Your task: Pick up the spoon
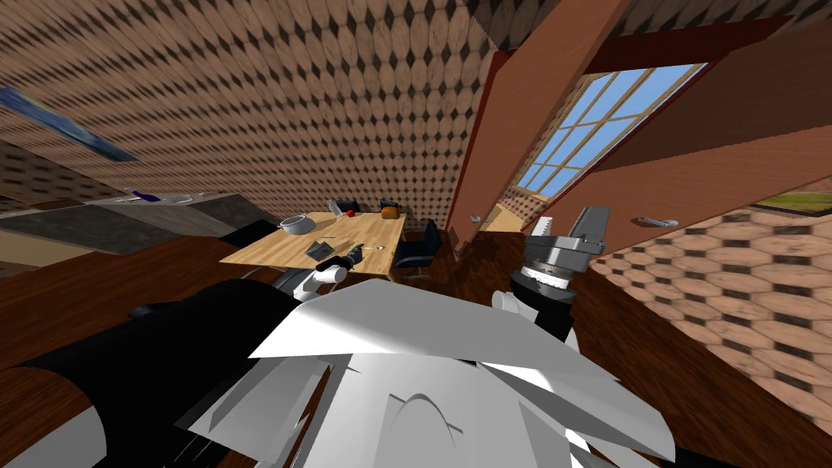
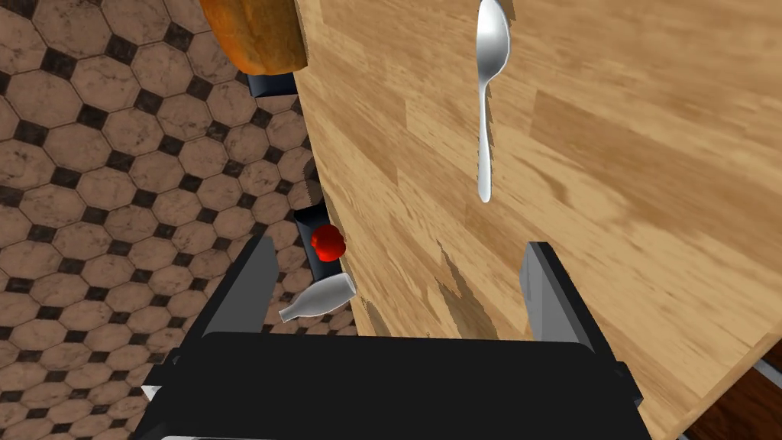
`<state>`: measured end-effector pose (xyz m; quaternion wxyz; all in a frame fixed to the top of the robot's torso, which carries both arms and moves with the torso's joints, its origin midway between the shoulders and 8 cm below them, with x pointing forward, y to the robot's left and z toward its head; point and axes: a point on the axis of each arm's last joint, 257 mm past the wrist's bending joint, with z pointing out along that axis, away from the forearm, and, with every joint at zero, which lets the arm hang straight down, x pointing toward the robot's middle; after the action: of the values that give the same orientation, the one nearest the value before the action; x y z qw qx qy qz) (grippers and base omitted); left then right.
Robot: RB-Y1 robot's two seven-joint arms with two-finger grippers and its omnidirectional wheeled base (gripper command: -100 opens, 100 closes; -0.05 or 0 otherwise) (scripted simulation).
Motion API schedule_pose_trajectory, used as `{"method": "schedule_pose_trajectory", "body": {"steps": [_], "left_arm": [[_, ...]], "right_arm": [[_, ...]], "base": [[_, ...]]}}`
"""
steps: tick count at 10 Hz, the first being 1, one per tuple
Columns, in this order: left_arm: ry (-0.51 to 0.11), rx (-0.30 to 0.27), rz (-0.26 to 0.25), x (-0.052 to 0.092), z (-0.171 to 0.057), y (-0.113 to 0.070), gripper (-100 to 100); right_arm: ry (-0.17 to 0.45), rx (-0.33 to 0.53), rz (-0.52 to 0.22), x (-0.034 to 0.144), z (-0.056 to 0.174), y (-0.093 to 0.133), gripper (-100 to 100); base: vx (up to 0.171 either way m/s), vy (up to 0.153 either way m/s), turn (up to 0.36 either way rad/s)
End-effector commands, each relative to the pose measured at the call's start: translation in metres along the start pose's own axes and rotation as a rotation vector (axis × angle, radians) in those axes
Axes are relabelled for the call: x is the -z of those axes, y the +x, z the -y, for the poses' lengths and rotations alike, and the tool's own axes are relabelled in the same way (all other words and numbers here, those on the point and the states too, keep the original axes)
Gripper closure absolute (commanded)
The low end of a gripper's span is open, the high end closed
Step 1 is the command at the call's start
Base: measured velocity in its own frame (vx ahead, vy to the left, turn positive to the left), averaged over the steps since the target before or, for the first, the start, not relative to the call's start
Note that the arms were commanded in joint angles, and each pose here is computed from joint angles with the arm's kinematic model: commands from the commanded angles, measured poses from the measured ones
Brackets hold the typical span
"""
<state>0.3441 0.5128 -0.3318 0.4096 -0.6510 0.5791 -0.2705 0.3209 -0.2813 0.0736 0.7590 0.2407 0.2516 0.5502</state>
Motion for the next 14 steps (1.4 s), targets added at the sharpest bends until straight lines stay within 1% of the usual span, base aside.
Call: {"method": "schedule_pose_trajectory", "body": {"steps": [1, 2, 3, 4, 5, 6, 7, 8, 9, 10, 11, 12, 13, 14], "left_arm": [[-0.075, 0.030, 0.008, -0.002, -0.021, -0.016, -100], [-0.095, 0.032, 0.008, -0.001, -0.028, -0.016, -100], [-0.153, 0.057, 0.012, 0.000, -0.043, -0.026, -100], [-0.167, 0.064, 0.016, 0.001, -0.049, -0.029, -100], [-0.222, 0.099, 0.027, 0.003, -0.066, -0.041, -100], [-0.238, 0.099, 0.024, 0.004, -0.070, -0.040, -100], [-0.282, 0.136, 0.037, 0.007, -0.085, -0.052, -100], [-0.302, 0.137, 0.033, 0.009, -0.089, -0.051, -100], [-0.306, 0.137, 0.032, 0.009, -0.090, -0.050, -100], [-0.361, 0.176, 0.043, 0.014, -0.107, -0.060, -100], [-0.371, 0.176, 0.040, 0.015, -0.109, -0.059, -100], [-0.421, 0.214, 0.048, 0.021, -0.123, -0.067, -100], [-0.434, 0.216, 0.048, 0.022, -0.127, -0.067, -100], [-0.484, 0.256, 0.060, 0.029, -0.142, -0.076, -100]], "right_arm": [[0.000, 0.000, 0.000, 0.000, 0.000, 0.000, 0], [0.000, 0.000, 0.000, 0.000, 0.000, 0.000, 0], [0.000, 0.000, 0.000, 0.000, 0.000, 0.000, 0], [0.000, 0.000, 0.000, 0.000, 0.000, 0.000, 0], [0.000, 0.000, 0.000, 0.000, 0.000, 0.000, 0], [0.000, 0.000, 0.000, 0.000, 0.000, 0.000, 0], [0.000, 0.000, 0.000, 0.000, 0.000, 0.000, 0], [0.000, 0.000, 0.000, 0.000, 0.000, 0.000, 0], [0.000, 0.000, 0.000, 0.000, 0.000, 0.000, 0], [0.000, 0.000, 0.000, 0.000, 0.000, 0.000, 0], [0.000, 0.000, 0.000, 0.000, 0.000, 0.000, 0], [0.000, 0.000, 0.000, 0.000, 0.000, 0.000, 0], [0.000, 0.000, 0.000, 0.000, 0.000, 0.000, 0], [0.000, 0.000, 0.000, 0.000, 0.000, 0.000, 0]], "base": [[0.071, -0.040, -0.228], [0.057, -0.028, -0.099], [0.065, -0.035, -0.196], [0.055, -0.009, -0.106], [0.068, -0.001, -0.171], [0.065, 0.002, -0.125], [0.071, -0.002, -0.228], [0.052, 0.012, -0.128], [0.016, 0.012, 0.017], [0.039, 0.012, -0.209], [0.045, 0.018, -0.122], [0.054, 0.028, -0.233], [0.048, 0.037, -0.108], [0.058, 0.035, -0.174]]}}
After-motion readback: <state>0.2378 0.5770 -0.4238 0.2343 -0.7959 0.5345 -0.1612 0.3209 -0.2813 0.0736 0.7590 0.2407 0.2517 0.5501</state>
